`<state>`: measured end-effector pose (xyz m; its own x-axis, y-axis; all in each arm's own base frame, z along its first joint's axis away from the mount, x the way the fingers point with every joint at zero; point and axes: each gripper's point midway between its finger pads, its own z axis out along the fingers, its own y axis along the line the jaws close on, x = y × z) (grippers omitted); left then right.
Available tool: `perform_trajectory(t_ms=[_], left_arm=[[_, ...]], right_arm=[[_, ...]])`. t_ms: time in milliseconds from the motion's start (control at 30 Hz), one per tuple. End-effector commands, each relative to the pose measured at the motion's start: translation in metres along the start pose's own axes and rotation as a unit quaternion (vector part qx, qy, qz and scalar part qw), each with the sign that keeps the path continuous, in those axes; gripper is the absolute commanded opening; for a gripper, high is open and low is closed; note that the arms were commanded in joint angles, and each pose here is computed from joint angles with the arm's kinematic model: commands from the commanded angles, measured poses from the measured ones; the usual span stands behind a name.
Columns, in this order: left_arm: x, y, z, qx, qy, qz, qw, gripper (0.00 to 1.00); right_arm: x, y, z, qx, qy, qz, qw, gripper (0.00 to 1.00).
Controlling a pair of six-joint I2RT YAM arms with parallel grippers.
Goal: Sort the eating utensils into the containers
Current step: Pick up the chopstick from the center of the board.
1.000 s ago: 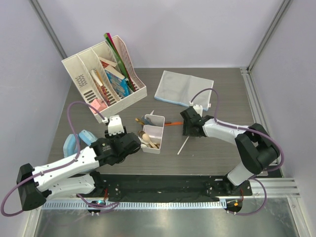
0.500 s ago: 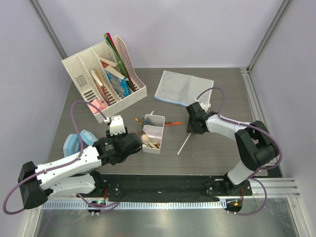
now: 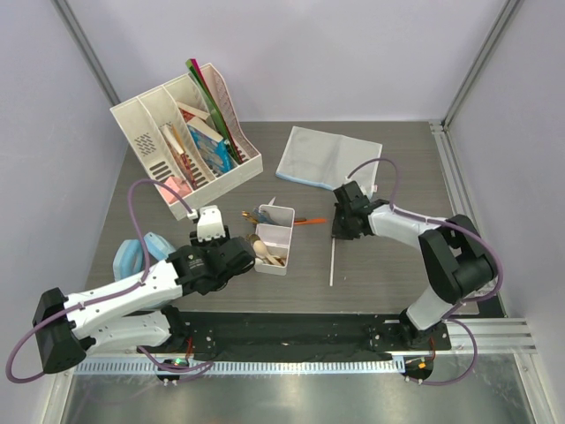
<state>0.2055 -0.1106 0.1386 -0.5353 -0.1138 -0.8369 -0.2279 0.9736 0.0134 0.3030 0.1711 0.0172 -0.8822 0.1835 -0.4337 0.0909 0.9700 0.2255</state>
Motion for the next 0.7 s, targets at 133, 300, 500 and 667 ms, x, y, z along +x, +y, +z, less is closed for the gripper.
perform_trajectory(t_ms=[133,300,500,667], left_arm=[[-0.014,-0.007,0.003,-0.001,-0.025,-0.018,1.0,0.48],[0.004,-0.003,0.015,-0.01,0.005,-0.034,0.999,0.49],[0.003,0.003,0.016,-0.016,0.003,-0.041,0.999,0.49],[0.001,0.002,0.014,-0.012,0.006,-0.041,0.999,0.49]], right_arm=[[0.034,-0.028,-0.043,0.035,0.054,-0.046,0.997,0.01],[0.014,-0.013,-0.079,0.002,0.015,-0.067,0.998,0.01],[-0.02,0.046,-0.131,-0.058,-0.09,-0.158,0.982,0.01],[-0.044,0.101,-0.158,-0.104,-0.171,-0.218,0.955,0.01]])
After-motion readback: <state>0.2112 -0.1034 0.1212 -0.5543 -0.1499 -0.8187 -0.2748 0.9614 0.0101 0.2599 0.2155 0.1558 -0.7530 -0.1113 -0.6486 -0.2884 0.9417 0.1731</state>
